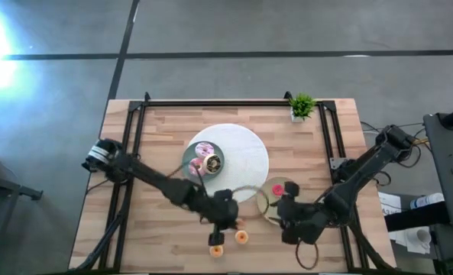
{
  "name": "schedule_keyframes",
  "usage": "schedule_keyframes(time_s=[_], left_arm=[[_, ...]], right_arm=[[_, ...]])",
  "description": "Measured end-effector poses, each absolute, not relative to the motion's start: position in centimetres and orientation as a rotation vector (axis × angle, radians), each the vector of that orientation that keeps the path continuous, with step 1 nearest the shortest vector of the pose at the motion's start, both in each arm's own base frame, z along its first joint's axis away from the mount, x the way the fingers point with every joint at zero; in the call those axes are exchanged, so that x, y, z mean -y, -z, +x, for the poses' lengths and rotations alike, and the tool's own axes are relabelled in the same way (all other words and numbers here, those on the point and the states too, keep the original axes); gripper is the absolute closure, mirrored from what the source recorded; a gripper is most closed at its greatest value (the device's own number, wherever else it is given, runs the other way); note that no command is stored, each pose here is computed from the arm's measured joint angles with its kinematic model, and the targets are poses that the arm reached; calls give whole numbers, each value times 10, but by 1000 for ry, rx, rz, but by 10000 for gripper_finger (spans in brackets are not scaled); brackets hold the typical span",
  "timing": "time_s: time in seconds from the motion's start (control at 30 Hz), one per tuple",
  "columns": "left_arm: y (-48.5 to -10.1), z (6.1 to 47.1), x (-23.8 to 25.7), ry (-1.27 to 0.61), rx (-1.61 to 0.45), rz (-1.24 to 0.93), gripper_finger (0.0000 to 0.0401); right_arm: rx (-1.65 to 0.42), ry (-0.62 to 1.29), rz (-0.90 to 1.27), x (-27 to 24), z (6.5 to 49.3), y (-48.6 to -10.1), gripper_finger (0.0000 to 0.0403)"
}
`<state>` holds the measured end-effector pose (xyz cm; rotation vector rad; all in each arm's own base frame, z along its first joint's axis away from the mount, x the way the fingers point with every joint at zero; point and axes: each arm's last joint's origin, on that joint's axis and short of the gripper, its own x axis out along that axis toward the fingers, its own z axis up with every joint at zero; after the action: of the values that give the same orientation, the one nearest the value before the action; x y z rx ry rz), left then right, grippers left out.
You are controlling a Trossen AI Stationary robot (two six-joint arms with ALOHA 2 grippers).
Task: Pick & Place donuts
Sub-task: Put the small orange donut on the brown plate
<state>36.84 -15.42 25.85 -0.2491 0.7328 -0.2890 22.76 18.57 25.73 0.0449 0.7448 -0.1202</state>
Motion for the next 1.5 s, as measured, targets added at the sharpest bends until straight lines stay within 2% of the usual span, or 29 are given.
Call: schedule_keyframes(time_s=[0.1, 0.2, 0.53, 0.77, 1.1, 1.5], left_arm=[[-279, 375, 138, 331, -591, -300, 401], [-288, 378, 125, 316, -535, -294, 401], [-286, 383, 117, 313, -519, -306, 401], [-279, 393, 113, 315, -488, -330, 401], [-273, 399, 101, 282, -498, -343, 401], [-273, 400, 95, 268, -495, -348, 401]], right_arm=[[-690, -32, -148, -192, 233, -263, 219], [-651, -74, -221, -192, 237, -267, 206], [-653, -36, -235, -184, 242, -266, 145], [-670, -34, -223, -172, 252, -266, 134], [-679, -41, -198, -165, 255, -268, 169], [-696, -2, -159, -158, 262, -264, 280]])
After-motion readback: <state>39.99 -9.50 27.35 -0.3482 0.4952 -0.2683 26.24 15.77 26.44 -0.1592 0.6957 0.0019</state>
